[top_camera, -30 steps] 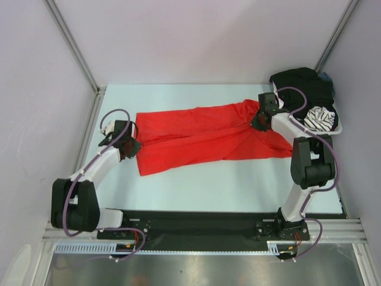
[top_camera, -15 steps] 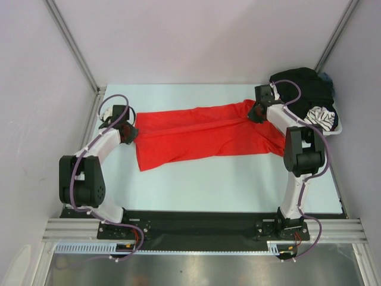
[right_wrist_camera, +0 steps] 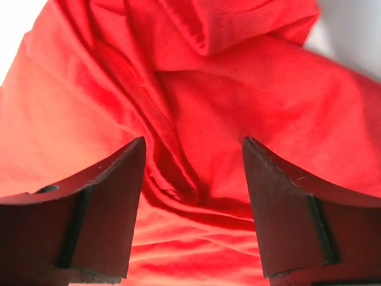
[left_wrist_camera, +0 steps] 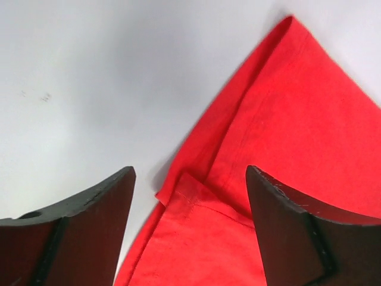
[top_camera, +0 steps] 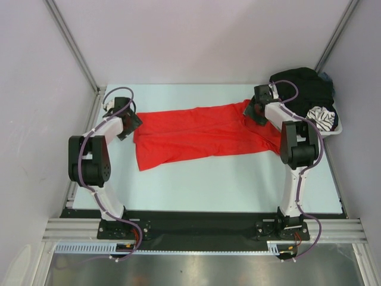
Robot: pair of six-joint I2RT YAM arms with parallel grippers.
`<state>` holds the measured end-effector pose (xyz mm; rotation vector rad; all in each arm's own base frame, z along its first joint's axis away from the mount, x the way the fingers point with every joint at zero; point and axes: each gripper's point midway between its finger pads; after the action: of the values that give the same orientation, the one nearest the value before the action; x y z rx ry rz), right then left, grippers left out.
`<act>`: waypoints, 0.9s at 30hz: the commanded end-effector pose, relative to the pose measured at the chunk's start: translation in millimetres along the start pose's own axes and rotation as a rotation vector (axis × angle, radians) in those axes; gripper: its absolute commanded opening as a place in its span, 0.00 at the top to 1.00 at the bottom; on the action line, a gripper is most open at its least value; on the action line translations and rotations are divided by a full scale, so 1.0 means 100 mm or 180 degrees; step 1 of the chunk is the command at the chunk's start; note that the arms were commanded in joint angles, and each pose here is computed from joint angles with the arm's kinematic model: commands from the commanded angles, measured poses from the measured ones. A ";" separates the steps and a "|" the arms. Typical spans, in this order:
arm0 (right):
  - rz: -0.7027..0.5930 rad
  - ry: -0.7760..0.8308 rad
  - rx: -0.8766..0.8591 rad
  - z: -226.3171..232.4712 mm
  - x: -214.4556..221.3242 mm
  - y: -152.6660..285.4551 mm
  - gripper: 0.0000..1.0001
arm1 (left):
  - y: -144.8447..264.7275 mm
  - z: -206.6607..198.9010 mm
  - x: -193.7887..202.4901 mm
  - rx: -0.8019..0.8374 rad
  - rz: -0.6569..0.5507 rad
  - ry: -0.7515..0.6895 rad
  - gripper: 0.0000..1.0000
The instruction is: Fold and stack the tank tops
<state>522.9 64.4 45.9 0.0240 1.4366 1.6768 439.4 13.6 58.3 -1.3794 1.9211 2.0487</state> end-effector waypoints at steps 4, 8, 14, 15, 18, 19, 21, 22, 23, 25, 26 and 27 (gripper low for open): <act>-0.0228 -0.0036 -0.0092 -0.13 -0.09 0.53 0.30 | 0.26 0.03 -0.52 0.0145 -0.0545 -0.0114 0.13; -0.0094 -0.0167 -0.0026 -0.45 0.26 0.74 0.22 | 0.20 -0.11 -0.43 0.0369 -0.0335 -0.0286 0.08; -0.0239 -0.0351 0.0101 -0.76 0.35 1.17 0.14 | -0.07 -0.25 -0.23 0.0513 -0.0034 -0.0378 0.12; -0.0210 -0.0339 0.0126 -0.86 0.44 1.19 0.14 | -0.10 -0.26 -0.19 0.0534 0.0009 -0.0389 0.14; -0.0228 -0.0396 0.0120 -1.01 0.54 1.34 0.15 | -0.19 -0.31 -0.05 0.0609 0.0149 -0.0388 0.15; -0.0245 -0.0419 0.0098 -1.04 0.55 1.40 0.15 | -0.23 -0.31 -0.01 0.0625 0.0192 -0.0383 0.15; -0.0237 -0.0491 0.0158 -1.16 0.59 1.40 0.15 | -0.25 -0.33 0.06 0.0624 0.0244 -0.0404 0.16; -0.0197 -0.0515 0.0225 -1.27 0.66 1.38 0.15 | -0.26 -0.32 0.10 0.0606 0.0278 -0.0413 0.16; -0.0197 -0.0627 0.0284 -1.34 0.66 1.37 0.14 | -0.27 -0.33 0.12 0.0598 0.0294 -0.0428 0.16; -0.0187 -0.0757 0.0525 -1.56 0.73 1.33 0.06 | -0.30 -0.30 0.14 0.0534 0.0320 -0.0426 0.16; -0.0171 -0.0811 0.0578 -1.61 0.75 1.30 0.04 | -0.32 -0.29 0.14 0.0512 0.0319 -0.0428 0.16; -0.0151 -0.0877 0.0573 -1.64 0.76 1.27 0.04 | -0.29 -0.39 0.22 0.0555 0.0347 -0.0505 0.17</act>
<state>322.1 7.8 64.4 0.2246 1.3779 1.5135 458.7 -5.7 28.2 -1.1247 2.0749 1.9358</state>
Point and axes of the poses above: each gripper's point midway between its finger pads, its own y axis back along the fingers, its own z axis along the line the jaws close on, x = y × z, and after that the axes turned 7 degrees about -y, right-handed
